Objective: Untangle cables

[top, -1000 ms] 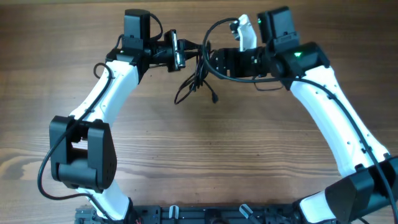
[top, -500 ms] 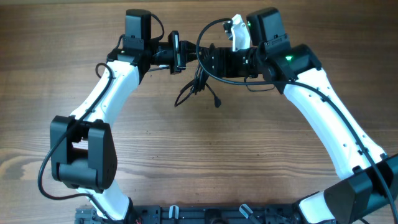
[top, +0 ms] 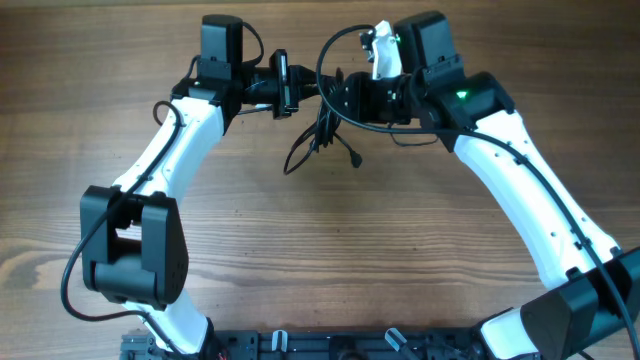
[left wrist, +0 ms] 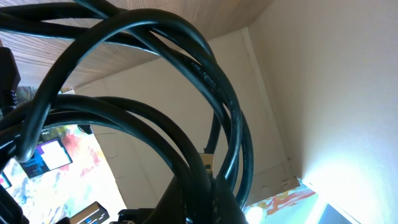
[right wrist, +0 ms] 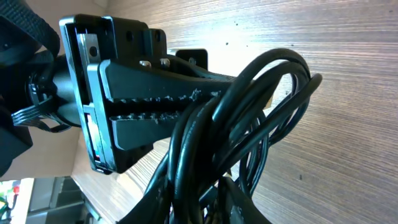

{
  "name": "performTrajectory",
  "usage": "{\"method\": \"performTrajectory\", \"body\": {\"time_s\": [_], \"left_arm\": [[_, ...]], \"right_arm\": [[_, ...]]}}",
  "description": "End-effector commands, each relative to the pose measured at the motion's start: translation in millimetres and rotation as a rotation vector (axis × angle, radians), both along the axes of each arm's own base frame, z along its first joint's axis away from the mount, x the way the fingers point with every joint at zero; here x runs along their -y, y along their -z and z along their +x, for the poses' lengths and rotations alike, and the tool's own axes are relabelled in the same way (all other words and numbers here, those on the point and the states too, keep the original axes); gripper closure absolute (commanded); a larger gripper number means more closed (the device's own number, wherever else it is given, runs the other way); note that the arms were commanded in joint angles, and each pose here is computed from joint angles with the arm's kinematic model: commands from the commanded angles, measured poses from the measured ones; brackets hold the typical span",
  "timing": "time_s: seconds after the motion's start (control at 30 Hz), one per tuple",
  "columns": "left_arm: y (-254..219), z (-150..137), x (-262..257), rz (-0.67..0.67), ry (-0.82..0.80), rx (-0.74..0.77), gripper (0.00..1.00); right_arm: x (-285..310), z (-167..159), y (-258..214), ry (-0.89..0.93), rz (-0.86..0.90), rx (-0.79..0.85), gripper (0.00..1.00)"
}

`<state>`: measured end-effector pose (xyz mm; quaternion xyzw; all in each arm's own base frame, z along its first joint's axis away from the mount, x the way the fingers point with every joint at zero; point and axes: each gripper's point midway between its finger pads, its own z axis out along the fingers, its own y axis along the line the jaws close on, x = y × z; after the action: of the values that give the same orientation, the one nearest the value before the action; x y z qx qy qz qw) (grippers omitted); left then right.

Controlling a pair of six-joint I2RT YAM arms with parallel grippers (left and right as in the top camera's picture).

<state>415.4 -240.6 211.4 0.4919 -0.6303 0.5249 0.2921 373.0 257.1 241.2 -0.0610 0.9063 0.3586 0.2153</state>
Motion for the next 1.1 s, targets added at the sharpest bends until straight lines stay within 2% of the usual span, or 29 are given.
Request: {"method": "performTrajectory", "body": {"time_s": [0.0,0.1,0.27,0.3,0.4,0.47,0.63,0.73,0.8,0.87,0.93,1.07], "left_arm": [[-15.5,-6.5,3.9,-0.042,0.019,-0.042,0.96],[-13.2,-3.3,2.8,-0.027,0.002,-0.033,0.96],[16.4,15.4,-11.9,0.188,-0.046,0.224,0.96],[33.2,19.5,-22.8,0.310,-0.042,0.317,0.96],[70.1,16.6,-53.0,0.583,0.048,0.471,0.96],[82.5,12.3,-65.3,0.701,0.168,0.608,0.96],[89.8,0.1,-68.0,0.749,0.355,0.780,0.96],[90.9,-2.2,-68.3,0.765,0.443,0.887,0.96],[91.7,-3.8,-68.6,0.774,0.506,0.964,0.96],[91.4,-4.3,-68.2,0.775,0.536,1.006,0.88],[91.5,-5.3,-67.5,0.776,0.571,1.052,0.73],[93.0,-9.5,-67.7,0.772,0.620,1.092,0.64]], "right_arm": [[-7.3,0.8,7.8,0.008,-0.020,-0.009,0.80],[1.8,3.6,17.3,0.051,-0.082,-0.014,0.89],[24.4,1.9,27.4,0.118,-0.195,-0.024,0.95],[30.0,-0.4,25.3,0.110,-0.225,-0.003,0.95],[39.3,-4.1,12.2,0.104,-0.262,0.056,0.96],[53.0,0.8,3.8,0.145,-0.320,0.116,0.96],[92.4,15.6,-2.9,0.253,-0.524,0.228,0.96],[89.0,15.3,-7.1,0.242,-0.507,0.238,0.96],[74.5,12.1,-21.6,0.198,-0.424,0.251,0.96],[61.3,10.1,-34.7,0.159,-0.349,0.271,0.96],[54.6,7.7,-39.8,0.135,-0.310,0.276,0.96],[54.8,2.9,-34.9,0.124,-0.315,0.248,0.95]]}}
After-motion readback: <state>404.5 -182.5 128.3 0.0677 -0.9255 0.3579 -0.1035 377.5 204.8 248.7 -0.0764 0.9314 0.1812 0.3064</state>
